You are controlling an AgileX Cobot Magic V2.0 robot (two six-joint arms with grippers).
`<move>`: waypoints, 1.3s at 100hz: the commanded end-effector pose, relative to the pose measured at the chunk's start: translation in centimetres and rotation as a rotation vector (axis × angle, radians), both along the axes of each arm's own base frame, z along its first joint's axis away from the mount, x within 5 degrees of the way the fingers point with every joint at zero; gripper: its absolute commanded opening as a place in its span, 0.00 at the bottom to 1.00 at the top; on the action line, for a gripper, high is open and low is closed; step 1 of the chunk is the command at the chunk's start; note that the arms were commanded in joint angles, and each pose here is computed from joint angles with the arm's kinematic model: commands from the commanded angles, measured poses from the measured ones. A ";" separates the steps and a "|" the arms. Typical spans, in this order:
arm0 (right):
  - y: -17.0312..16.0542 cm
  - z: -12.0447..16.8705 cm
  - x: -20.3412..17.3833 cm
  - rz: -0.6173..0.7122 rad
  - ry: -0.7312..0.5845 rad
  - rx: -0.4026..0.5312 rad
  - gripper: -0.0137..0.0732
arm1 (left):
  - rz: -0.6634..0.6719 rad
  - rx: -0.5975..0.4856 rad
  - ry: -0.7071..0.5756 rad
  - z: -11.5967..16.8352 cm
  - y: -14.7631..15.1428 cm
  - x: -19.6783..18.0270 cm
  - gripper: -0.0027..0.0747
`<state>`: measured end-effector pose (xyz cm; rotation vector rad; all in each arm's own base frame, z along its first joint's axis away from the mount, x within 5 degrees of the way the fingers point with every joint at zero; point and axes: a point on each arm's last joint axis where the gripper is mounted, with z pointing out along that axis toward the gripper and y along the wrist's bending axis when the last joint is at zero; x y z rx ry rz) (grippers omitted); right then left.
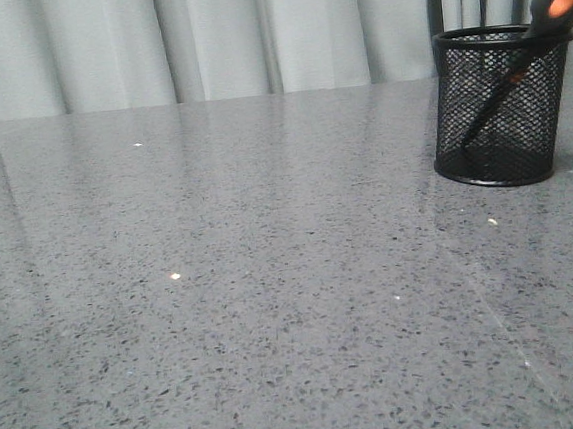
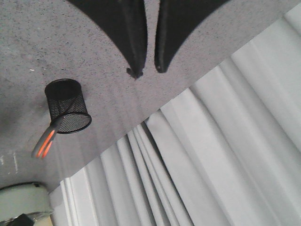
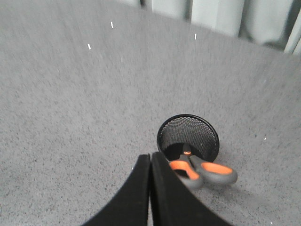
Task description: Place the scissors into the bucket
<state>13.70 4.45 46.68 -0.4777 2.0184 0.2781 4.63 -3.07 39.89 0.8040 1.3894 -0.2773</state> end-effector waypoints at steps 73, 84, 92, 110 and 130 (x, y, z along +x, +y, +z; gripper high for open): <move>-3.1 -12.9 -14.5 -0.147 -0.650 0.185 0.09 | -0.131 -0.099 -0.034 -8.7 -1.7 -0.1 0.01; -3.1 -12.9 -14.5 -0.145 -0.645 0.183 0.09 | -0.131 -0.099 -0.034 -8.7 -1.7 -0.1 0.01; -3.1 -12.9 -14.5 -0.145 -0.645 0.183 0.09 | -0.131 -0.099 -0.034 -8.7 -1.7 -0.1 0.01; -3.1 -12.9 -14.5 -0.145 -0.645 0.183 0.09 | -0.131 -0.099 -0.034 -8.7 -1.7 -0.1 0.01; -3.1 -12.9 -14.5 -0.145 -0.645 0.183 0.09 | -0.131 -0.098 -0.033 -8.8 -1.7 -0.1 0.01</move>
